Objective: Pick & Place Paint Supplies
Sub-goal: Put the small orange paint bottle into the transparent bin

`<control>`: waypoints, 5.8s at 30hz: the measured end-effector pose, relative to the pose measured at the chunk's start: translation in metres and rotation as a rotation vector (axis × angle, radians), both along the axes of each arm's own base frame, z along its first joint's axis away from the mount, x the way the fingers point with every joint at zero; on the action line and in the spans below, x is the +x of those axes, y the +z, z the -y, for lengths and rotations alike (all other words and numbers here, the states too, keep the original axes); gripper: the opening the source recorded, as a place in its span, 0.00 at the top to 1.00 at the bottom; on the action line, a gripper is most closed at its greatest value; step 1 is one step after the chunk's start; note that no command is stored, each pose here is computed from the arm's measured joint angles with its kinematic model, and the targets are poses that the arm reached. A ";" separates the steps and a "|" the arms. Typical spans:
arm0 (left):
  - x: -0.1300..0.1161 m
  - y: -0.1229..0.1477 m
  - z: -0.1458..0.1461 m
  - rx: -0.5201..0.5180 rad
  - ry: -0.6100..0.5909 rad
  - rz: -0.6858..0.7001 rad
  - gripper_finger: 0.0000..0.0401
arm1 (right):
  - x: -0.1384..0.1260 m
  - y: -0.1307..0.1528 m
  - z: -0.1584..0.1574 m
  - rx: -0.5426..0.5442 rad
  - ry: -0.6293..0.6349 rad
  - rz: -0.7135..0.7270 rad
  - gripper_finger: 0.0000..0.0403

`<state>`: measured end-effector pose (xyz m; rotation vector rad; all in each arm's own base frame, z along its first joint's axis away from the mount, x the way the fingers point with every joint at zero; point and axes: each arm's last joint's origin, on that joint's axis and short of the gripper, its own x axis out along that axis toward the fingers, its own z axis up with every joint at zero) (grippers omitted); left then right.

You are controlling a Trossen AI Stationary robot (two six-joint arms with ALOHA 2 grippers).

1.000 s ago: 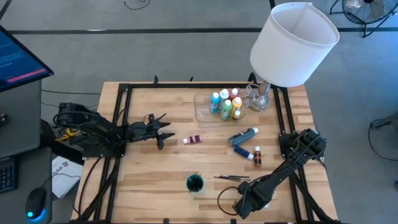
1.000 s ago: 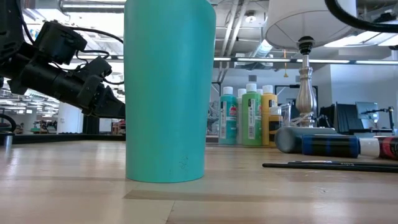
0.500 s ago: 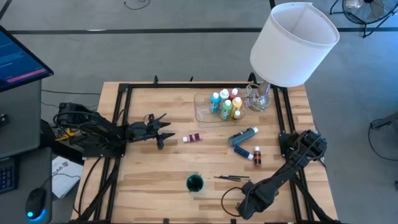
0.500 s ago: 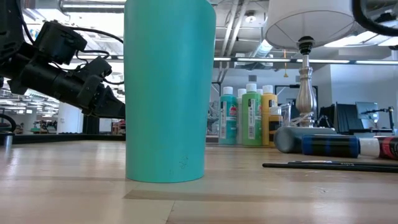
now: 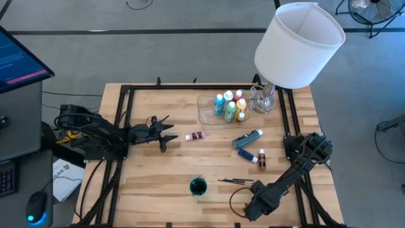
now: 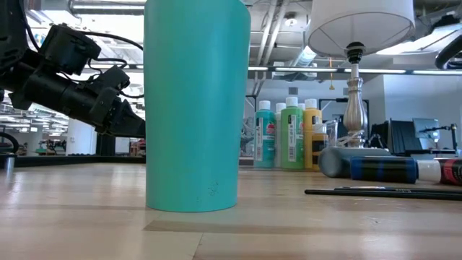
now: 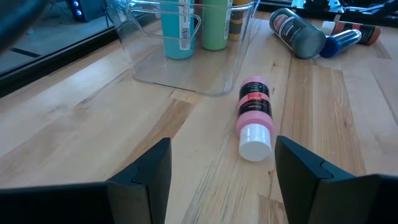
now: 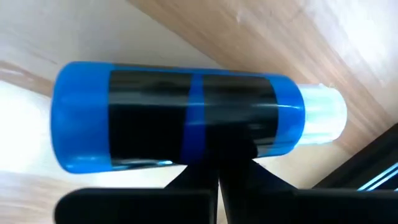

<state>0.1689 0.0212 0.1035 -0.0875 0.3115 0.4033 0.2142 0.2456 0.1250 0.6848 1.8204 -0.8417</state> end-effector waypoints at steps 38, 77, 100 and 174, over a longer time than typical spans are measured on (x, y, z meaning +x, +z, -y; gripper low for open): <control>0.000 0.000 0.000 0.003 -0.001 -0.002 0.54 | 0.035 0.001 0.035 -0.095 -0.014 0.133 1.00; 0.000 0.000 0.000 0.019 -0.007 -0.008 0.54 | 0.054 0.001 0.061 -0.289 -0.154 0.242 1.00; 0.012 0.012 -0.010 0.077 0.025 0.036 0.54 | 0.077 0.025 0.067 -0.469 -0.111 0.421 1.00; 0.013 0.009 -0.003 0.010 -0.091 0.019 0.54 | 0.157 0.200 0.060 -0.248 0.225 1.432 1.00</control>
